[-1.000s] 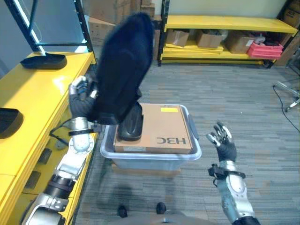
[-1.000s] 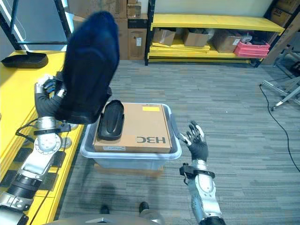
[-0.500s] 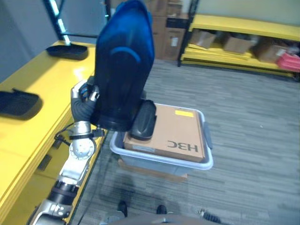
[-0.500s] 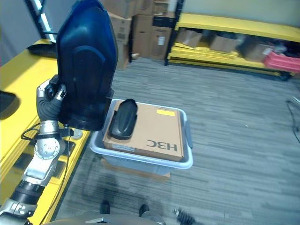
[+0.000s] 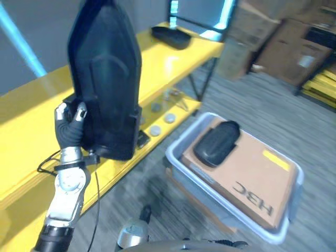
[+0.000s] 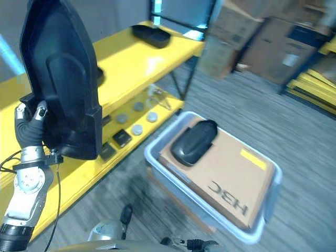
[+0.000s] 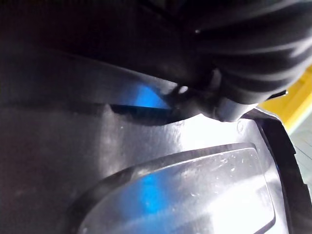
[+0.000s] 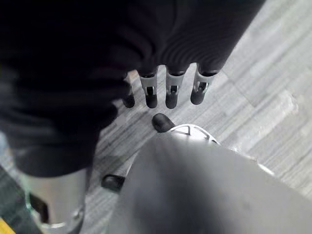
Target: Move parts from the plastic box to the shelf.
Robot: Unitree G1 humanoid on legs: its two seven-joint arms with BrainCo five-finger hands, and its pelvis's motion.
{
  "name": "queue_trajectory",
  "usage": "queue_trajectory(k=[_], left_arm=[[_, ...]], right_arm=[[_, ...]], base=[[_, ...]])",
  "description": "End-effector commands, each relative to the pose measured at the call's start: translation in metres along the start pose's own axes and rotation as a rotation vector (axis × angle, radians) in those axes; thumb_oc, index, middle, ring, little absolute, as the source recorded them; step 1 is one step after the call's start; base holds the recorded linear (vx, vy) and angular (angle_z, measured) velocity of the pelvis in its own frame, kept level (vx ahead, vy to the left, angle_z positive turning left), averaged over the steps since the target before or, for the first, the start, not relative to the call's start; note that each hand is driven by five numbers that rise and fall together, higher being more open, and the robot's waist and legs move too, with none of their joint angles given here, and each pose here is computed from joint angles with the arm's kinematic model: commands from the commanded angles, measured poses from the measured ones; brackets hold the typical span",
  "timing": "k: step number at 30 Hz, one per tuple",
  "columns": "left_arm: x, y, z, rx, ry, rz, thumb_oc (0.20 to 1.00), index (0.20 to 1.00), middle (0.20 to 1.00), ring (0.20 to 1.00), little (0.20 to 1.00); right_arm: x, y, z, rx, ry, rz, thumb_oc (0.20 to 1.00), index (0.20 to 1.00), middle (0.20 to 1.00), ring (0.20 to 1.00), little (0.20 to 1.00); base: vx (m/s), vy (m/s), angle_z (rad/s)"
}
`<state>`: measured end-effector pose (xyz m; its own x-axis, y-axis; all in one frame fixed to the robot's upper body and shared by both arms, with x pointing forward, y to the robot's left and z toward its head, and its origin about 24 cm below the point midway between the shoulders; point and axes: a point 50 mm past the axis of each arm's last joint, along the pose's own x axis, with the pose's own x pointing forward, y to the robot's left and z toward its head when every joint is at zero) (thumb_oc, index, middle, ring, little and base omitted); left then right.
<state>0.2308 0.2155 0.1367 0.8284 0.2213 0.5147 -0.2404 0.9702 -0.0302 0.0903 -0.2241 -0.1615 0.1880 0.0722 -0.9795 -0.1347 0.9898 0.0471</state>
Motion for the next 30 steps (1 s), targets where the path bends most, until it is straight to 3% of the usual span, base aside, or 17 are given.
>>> queue_trajectory(k=[1,8,11,15,20,25,30], left_arm=[[0.023,-0.003,0.033,-0.102,-0.232,-0.058,0.2,0.2,0.2,0.2,0.2],[0.04,-0.023,0.041,-0.067,-0.291,-0.217,0.2,0.2,0.2,0.2,0.2],[0.046,-0.03,0.049,-0.05,-0.329,-0.282,0.2,0.2,0.2,0.2,0.2],[0.05,-0.052,0.063,-0.18,-0.393,-0.378,0.2,0.2,0.2,0.2,0.2],[0.046,-0.063,0.065,-0.225,-0.36,-0.379,0.2,0.2,0.2,0.2,0.2],[0.039,-0.051,0.052,-0.232,-0.251,-0.296,0.2,0.2,0.2,0.2,0.2],[0.035,-0.041,0.039,-0.22,-0.18,-0.236,0.2,0.2,0.2,0.2,0.2]], right_arm=[[0.001,0.0,0.009,0.058,-0.002,-0.021,1.0,1.0,1.0,1.0,1.0],[0.0,-0.006,-0.001,-0.042,0.074,-0.02,1.0,1.0,1.0,1.0,1.0],[-0.001,-0.009,-0.004,0.005,0.073,-0.023,1.0,1.0,1.0,1.0,1.0],[-0.001,-0.009,-0.005,0.062,0.059,-0.015,1.0,1.0,1.0,1.0,1.0],[0.0,-0.003,-0.016,0.043,0.082,0.025,1.0,1.0,1.0,1.0,1.0],[-0.001,-0.004,-0.015,0.083,0.05,0.043,1.0,1.0,1.0,1.0,1.0],[-0.005,-0.02,-0.011,0.131,0.054,-0.052,1.0,1.0,1.0,1.0,1.0]], base=[[-0.07,0.165,1.87],[0.05,0.297,1.06],[0.19,0.228,0.16],[0.16,-0.091,1.44],[0.13,-0.267,1.42],[0.09,-0.308,0.81],[0.0,-0.132,0.28]])
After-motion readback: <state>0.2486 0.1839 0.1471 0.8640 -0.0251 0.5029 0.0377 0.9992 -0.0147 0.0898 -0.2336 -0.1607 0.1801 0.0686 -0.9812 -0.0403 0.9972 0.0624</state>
